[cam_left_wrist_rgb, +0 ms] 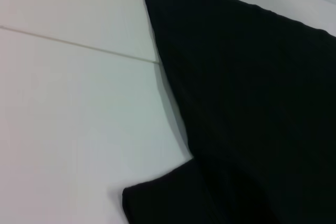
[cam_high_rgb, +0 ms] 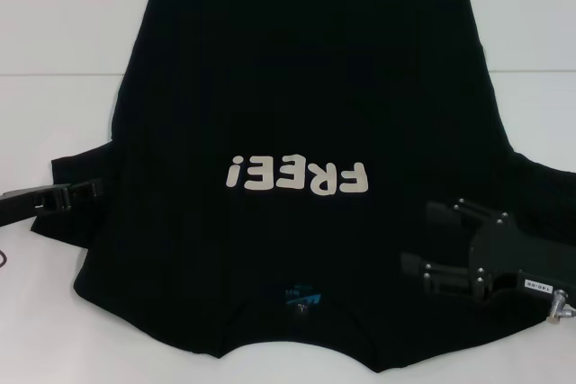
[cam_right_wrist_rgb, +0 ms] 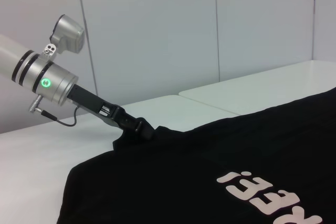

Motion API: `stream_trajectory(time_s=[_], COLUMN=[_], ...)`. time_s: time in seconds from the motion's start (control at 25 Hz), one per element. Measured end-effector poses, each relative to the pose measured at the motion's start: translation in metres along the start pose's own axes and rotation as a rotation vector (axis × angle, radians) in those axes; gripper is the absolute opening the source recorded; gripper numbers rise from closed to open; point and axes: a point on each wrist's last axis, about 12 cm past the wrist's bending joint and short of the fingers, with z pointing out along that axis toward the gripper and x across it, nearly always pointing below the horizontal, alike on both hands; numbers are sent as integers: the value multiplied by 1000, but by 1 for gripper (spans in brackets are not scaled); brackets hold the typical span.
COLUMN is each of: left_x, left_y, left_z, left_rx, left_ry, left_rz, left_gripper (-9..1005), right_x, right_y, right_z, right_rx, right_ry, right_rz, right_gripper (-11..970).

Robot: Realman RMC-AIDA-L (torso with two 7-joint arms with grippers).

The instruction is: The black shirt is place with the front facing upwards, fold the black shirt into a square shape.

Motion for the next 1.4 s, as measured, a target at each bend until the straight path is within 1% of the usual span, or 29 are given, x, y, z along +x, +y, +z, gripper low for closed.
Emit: stream_trajectory(time_s=[0.12,0.36,0.56,0.8,0.96,1.24,1.4], left_x=[-1,-3,-4,-6,-11,-32,-39], left_y=[0,0,0,1,5,20,20], left_z=[0,0,0,-1,-5,-24,-25], left_rx=[3,4,2,-3,-22,-77,-84], left_ry=[-2,-4,-5,-9,-19,-64,-50], left_rz=[0,2,2,-6,-25,-51,-31], left_gripper=[674,435,204,8,6,3,2], right_x=[0,0,0,-1,-1,-1,-2], right_y=[0,0,0,-1,-1,0,0], right_z=[-1,-1,-1,0,0,1,1], right_rx=[4,3,2,0,0,0,-2], right_ry=[-1,-2,-3,-5,-6,-8,-9], right_rz=[1,0,-1,-2,-2,0,0], right_gripper=[883,880,877,873,871,867,864])
